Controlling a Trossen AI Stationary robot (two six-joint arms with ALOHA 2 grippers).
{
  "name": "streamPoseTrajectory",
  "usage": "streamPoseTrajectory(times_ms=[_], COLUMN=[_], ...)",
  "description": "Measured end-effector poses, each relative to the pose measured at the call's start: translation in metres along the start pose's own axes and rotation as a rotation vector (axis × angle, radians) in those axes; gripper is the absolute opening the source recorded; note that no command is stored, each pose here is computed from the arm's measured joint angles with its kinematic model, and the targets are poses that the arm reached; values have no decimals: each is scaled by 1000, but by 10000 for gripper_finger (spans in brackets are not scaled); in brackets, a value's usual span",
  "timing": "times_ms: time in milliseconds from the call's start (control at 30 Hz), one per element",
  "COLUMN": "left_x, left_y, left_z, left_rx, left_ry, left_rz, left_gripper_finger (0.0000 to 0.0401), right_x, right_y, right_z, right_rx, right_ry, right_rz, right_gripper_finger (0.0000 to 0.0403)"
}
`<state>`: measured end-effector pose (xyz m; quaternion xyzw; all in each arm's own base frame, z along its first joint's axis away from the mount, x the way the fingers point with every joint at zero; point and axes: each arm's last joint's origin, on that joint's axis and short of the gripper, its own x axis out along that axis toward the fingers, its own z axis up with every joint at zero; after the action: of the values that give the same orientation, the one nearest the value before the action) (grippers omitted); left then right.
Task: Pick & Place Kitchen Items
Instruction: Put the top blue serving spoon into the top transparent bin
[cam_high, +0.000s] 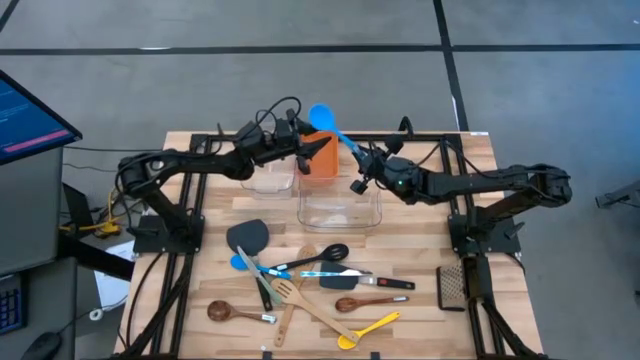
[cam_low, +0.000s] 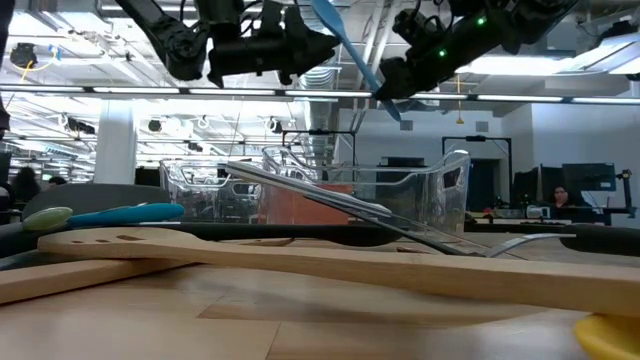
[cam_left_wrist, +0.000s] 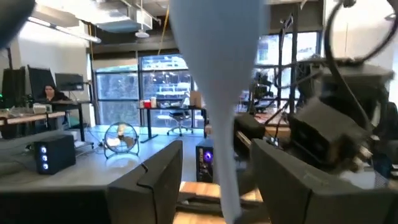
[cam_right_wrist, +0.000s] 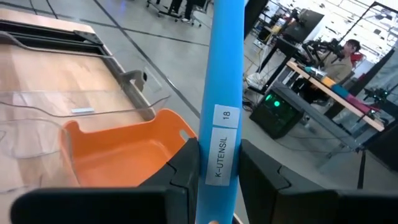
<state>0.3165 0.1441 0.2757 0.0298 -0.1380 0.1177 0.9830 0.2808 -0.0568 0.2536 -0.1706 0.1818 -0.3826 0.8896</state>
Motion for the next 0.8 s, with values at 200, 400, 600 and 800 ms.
streamPoseTrajectory(times_ms=[200, 400, 600, 800], left_x=[10, 12, 12, 12], left_y=[-3, -5, -5, -5], left_z=[5, 5, 6, 6], left_rx=[-3, -6, -6, -6], left_ry=[-26, -30, -30, -32], left_rz=[-15, -22, -21, -21], left_gripper_finger=[180, 180, 160, 107], right_x=[-2, -1, -1, -2], right_y=[2, 2, 2, 2], right_z=[0, 0, 0, -1], right_rx=[-47, -50, -51, -56], right_ry=[-1, 3, 4, 10], right_rz=[10, 10, 10, 12], right_gripper_finger=[76, 76, 76, 76])
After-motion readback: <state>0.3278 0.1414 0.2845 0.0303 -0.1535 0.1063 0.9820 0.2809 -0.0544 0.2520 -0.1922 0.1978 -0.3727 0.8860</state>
